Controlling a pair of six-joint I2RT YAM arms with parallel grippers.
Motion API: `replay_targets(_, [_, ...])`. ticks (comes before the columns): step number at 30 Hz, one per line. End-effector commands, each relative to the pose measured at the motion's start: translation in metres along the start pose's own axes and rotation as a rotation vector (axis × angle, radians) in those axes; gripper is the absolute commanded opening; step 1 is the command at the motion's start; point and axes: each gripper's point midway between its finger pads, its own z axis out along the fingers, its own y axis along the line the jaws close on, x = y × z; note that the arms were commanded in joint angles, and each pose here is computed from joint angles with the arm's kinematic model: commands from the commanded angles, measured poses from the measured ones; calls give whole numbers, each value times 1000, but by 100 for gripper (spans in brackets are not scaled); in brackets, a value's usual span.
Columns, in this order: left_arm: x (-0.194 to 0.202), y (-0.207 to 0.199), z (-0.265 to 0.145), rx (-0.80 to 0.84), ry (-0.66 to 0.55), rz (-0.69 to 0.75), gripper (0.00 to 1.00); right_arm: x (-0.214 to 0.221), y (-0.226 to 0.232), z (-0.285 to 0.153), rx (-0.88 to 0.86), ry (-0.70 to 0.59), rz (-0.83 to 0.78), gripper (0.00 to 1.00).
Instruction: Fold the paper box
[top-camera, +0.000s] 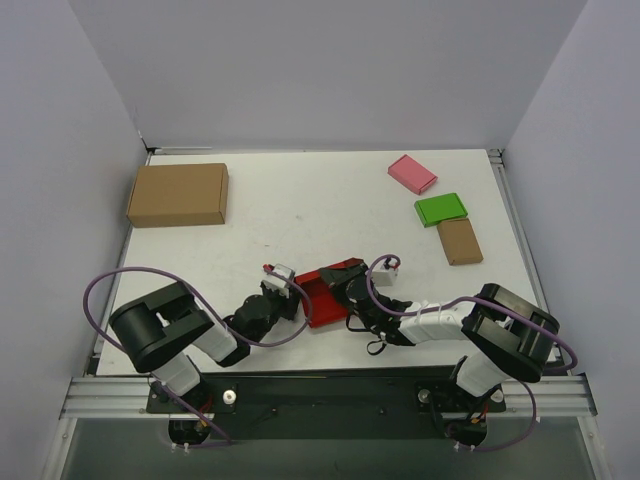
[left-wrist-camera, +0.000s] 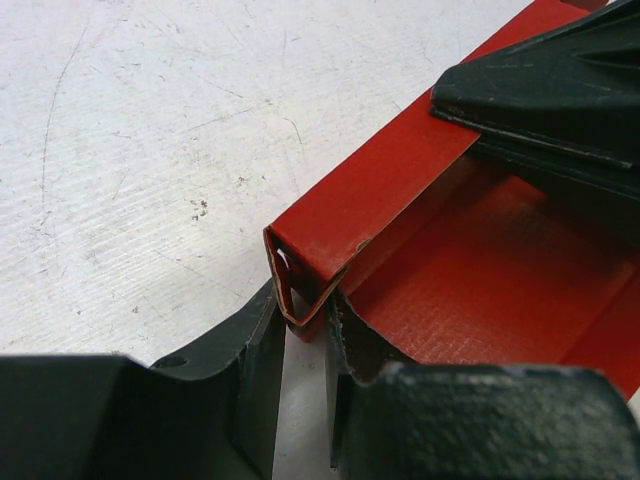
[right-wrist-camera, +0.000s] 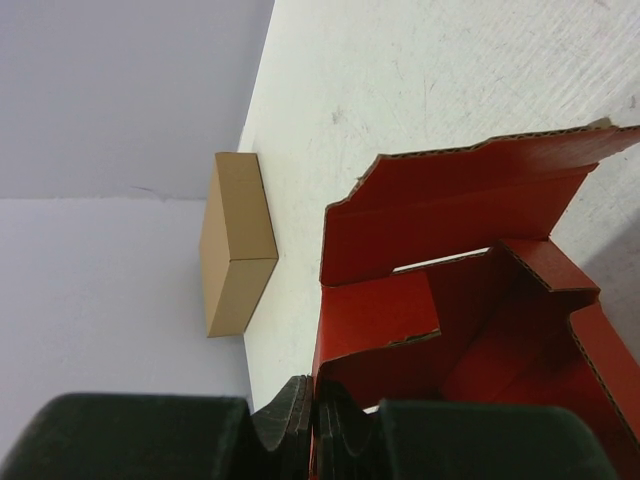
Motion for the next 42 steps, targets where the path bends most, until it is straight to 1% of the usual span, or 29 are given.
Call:
replay_targets(1, [-74,-29,13,94,-253,-93,0,36,-31,-15,85,155,-76,0])
replay_targets(2, [-67,-25,14,64,-223,-105,0,35,-32,-14,88,153,-75,0])
replay_targets(4, [-68,-13,16,-11,-219,-121,0,36,-32,-15,92,155,-78,0])
replay_targets(5, [-61,-8,16,-38,-191,-122,0,36,-32,-15,93,155,-77,0])
replay_targets(7, [-62,2,16,-115,-192,-135,0,36,-32,-15,99,153,-79,0])
replay_targets(8, [-55,7,16,-149,-166,-134,0,36,-32,-15,100,154,-80,0])
replay_targets(10, [-54,13,15,-194,-160,-131,0,35,-32,-15,102,151,-80,0])
replay_targets(14, [-49,17,15,-213,-144,-134,0,36,-35,-15,112,152,-81,0])
replay_targets(17, [-51,8,14,-151,-164,-113,0,36,-37,-15,117,153,-72,0])
replay_targets(19, [-49,8,15,-157,-155,-112,0,35,-36,-15,116,151,-69,0])
replay_targets(20, [-42,12,15,-178,-126,-97,0,34,-37,-15,120,147,-72,0])
replay_targets(24, [-42,27,14,-274,-113,-67,0,30,-36,-17,134,133,-80,0])
replay_targets(26, [-36,32,13,-305,-80,-29,0,27,-39,-18,153,120,-91,0])
replay_targets(27, [-39,35,14,-332,-85,-23,0,26,-35,-19,146,117,-86,0])
replay_targets(28, [-34,39,13,-354,-58,-3,0,27,-33,-20,146,119,-90,0])
replay_targets(31, [-32,46,12,-405,-37,32,0,25,-28,-23,151,104,-120,0])
replay_targets(33, [-30,49,10,-420,-27,51,0,22,-28,-25,159,93,-136,0])
replay_targets(36, [-33,43,10,-382,-21,48,0,20,-25,-28,147,91,-147,1])
replay_targets(37, [-30,39,10,-362,9,47,0,18,-26,-29,143,90,-166,4])
replay_targets(38, [-29,37,10,-352,23,44,0,16,-18,-32,117,90,-173,8])
replay_targets(39, [-33,34,10,-338,21,34,0,13,-14,-35,103,84,-186,19])
replay_targets(40, [-24,35,8,-334,71,34,0,10,-12,-38,99,82,-207,25])
replay_targets(41, [-28,30,13,-302,93,11,0,5,-3,-44,68,77,-242,29])
replay_targets(42, [-27,30,13,-295,115,0,0,2,1,-48,59,75,-258,38])
